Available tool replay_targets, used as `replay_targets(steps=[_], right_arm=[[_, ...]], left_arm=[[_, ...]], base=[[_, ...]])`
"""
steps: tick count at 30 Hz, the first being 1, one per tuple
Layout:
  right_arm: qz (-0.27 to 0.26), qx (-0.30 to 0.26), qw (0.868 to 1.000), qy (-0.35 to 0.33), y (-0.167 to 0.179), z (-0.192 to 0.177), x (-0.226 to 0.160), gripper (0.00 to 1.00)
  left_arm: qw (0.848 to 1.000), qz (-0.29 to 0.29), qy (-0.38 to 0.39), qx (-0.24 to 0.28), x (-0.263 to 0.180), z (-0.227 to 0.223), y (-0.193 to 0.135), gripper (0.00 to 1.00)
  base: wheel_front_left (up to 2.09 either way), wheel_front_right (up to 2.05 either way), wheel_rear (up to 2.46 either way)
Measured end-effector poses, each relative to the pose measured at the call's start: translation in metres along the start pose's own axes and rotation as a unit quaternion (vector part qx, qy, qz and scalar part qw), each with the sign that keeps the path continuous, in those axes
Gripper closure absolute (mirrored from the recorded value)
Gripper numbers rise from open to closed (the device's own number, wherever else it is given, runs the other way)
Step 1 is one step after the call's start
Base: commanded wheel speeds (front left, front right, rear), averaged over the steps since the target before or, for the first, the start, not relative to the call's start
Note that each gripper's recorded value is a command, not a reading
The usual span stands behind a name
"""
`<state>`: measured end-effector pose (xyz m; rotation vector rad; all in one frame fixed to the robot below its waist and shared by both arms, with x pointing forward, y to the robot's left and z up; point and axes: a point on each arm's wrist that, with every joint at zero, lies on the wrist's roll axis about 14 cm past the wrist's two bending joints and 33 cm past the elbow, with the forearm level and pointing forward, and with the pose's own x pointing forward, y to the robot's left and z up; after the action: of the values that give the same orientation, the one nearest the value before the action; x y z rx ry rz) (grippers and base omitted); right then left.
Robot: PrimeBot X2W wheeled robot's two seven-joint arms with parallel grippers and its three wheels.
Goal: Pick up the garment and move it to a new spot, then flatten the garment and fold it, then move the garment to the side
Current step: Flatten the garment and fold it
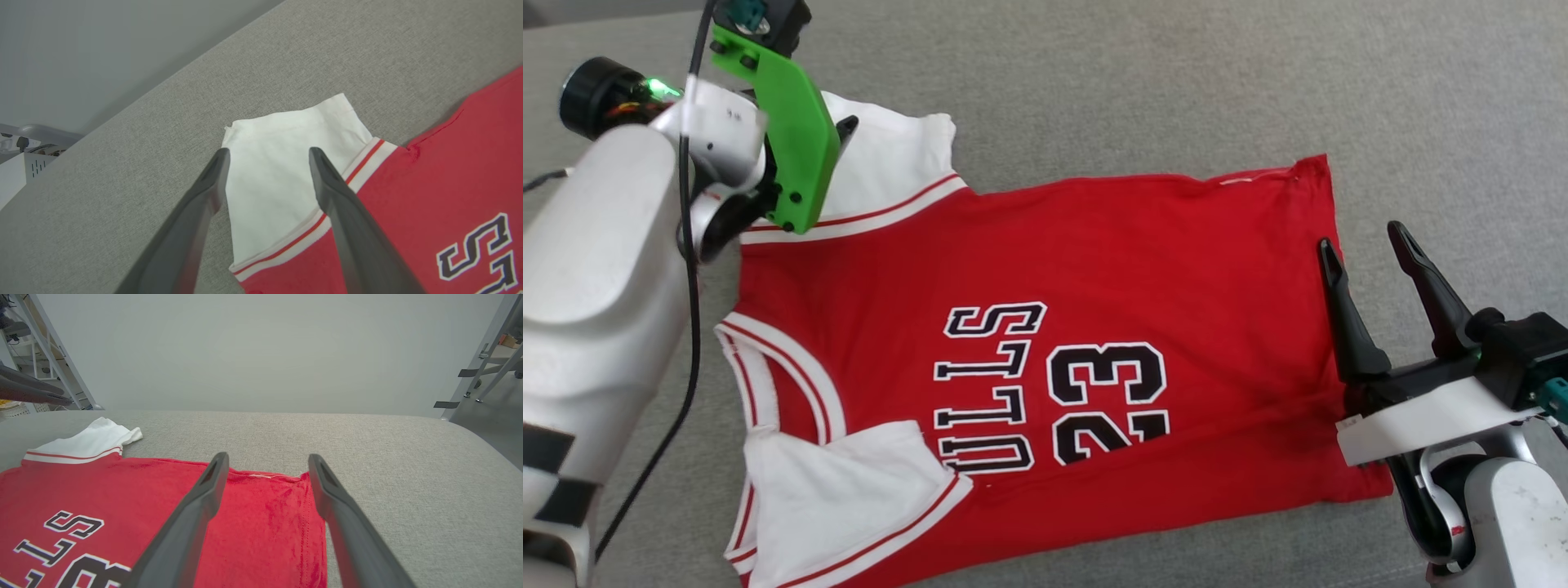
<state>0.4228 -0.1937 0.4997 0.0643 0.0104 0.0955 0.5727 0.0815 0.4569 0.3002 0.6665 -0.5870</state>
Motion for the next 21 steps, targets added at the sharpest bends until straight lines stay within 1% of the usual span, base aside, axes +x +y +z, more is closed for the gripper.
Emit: replay_targets(steps=[3,9,14,18,19,20,21], right_arm=[[-0.004,-0.001,1.0,0.007,-0.003,-0.006,0.001,0.0],[-0.021,0.007,0.999,0.028,-0.012,-0.022,0.0,0.0],[-0.031,0.012,0.999,0.042,-0.018,-0.033,-0.003,0.0],[-0.036,0.01,0.998,0.05,-0.022,-0.039,-0.005,0.0],[-0.037,0.01,0.998,0.051,-0.022,-0.039,-0.005,0.0],[-0.036,0.01,0.998,0.052,-0.022,-0.04,-0.005,0.0],[-0.036,0.01,0.998,0.051,-0.022,-0.039,-0.005,0.0]], left_arm=[[0.999,-0.007,0.041,-0.006,0.017,-0.008,0.004,0.0],[0.994,0.019,0.104,-0.024,0.046,-0.033,0.032,0.0],[0.992,0.017,0.117,-0.045,0.067,-0.048,0.035,0.0],[0.99,0.019,0.125,-0.06,0.076,-0.055,0.038,0.0],[0.99,0.019,0.127,-0.065,0.077,-0.056,0.039,0.05],[0.989,0.017,0.127,-0.075,0.077,-0.056,0.039,0.34],[0.988,0.015,0.128,-0.086,0.077,-0.057,0.038,1.0]], base=[[0.0,0.0,0.0],[0.0,0.0,0.0],[0.0,0.0,0.0],[0.0,0.0,0.0],[0.0,0.0,0.0],[0.0,0.0,0.0],[0.0,0.0,0.0]])
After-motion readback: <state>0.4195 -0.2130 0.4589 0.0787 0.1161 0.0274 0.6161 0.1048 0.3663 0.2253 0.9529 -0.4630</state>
